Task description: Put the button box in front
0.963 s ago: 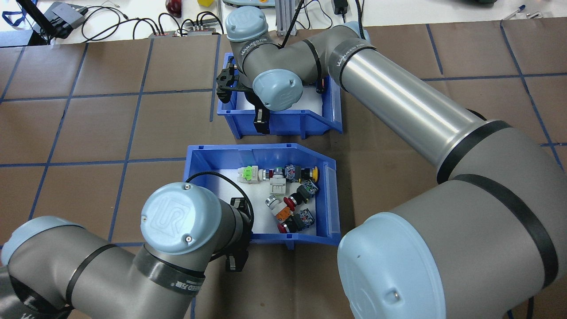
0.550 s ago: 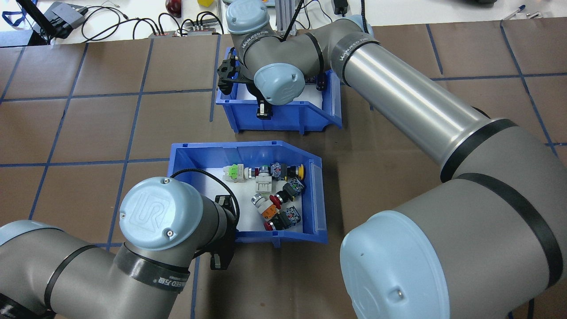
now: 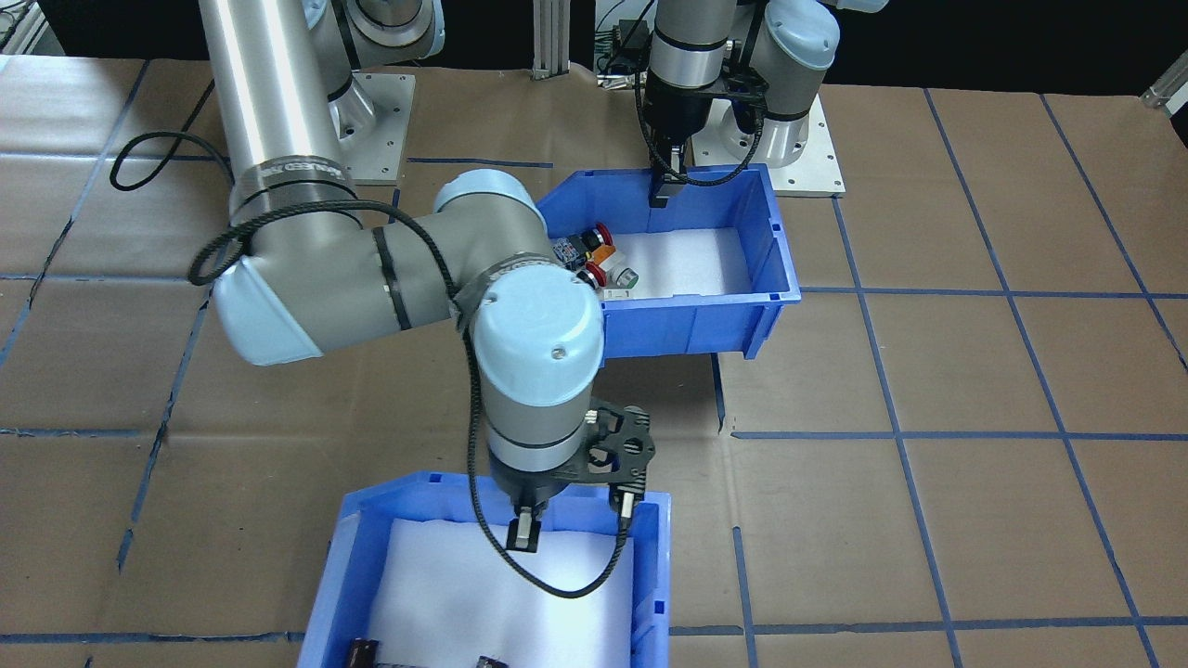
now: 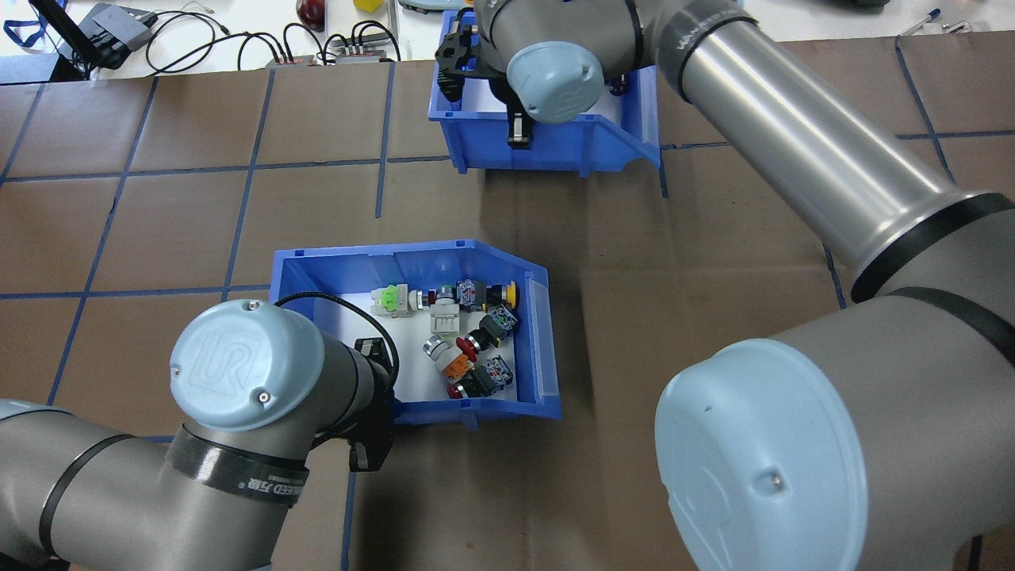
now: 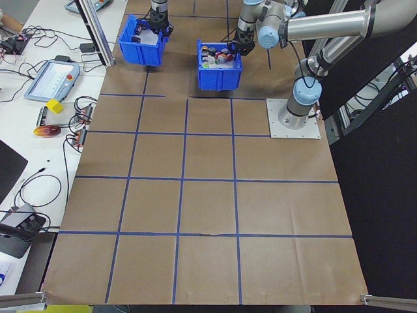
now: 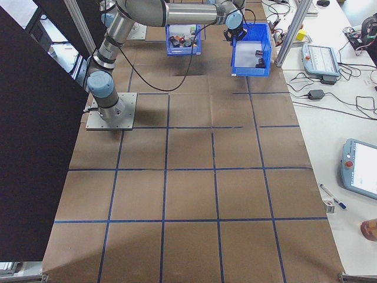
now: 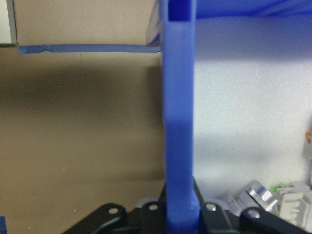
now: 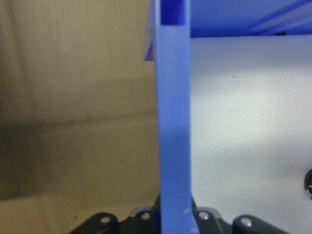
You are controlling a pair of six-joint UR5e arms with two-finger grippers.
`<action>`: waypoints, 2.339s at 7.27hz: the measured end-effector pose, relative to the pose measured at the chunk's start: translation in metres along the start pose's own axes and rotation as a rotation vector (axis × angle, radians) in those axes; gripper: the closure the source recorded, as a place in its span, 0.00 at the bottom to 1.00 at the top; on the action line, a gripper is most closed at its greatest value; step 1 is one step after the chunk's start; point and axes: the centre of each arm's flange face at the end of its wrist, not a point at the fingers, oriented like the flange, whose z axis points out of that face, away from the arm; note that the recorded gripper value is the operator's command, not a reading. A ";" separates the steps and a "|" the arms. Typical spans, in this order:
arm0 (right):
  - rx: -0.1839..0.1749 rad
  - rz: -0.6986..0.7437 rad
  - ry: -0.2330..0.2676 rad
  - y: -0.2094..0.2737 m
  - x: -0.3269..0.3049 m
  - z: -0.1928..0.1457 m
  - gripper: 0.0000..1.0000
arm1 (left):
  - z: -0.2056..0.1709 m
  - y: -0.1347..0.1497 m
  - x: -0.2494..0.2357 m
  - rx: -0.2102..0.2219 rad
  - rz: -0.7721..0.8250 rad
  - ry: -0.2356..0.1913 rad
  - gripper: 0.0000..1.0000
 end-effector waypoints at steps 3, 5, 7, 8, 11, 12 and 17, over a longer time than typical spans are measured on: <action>-0.033 -0.044 -0.062 0.143 0.036 -0.034 0.97 | -0.009 -0.041 0.049 0.006 -0.030 0.020 1.00; -0.039 -0.046 -0.109 0.213 0.028 -0.048 0.97 | -0.010 -0.073 0.117 0.017 -0.024 0.011 1.00; -0.030 -0.049 -0.150 0.273 -0.004 -0.052 0.97 | 0.005 -0.074 0.191 -0.019 -0.005 -0.016 1.00; -0.024 -0.050 -0.163 0.297 -0.022 -0.052 0.97 | 0.015 -0.061 0.221 -0.062 0.007 -0.027 1.00; 0.003 -0.119 -0.180 0.342 -0.069 -0.046 0.96 | 0.044 0.010 0.269 -0.112 0.022 -0.042 1.00; 0.019 -0.167 -0.182 0.353 -0.080 -0.042 0.96 | 0.055 0.036 0.279 -0.117 0.005 -0.041 1.00; 0.031 -0.165 -0.189 0.371 -0.134 -0.019 0.96 | 0.111 0.130 0.299 -0.130 0.022 -0.026 0.60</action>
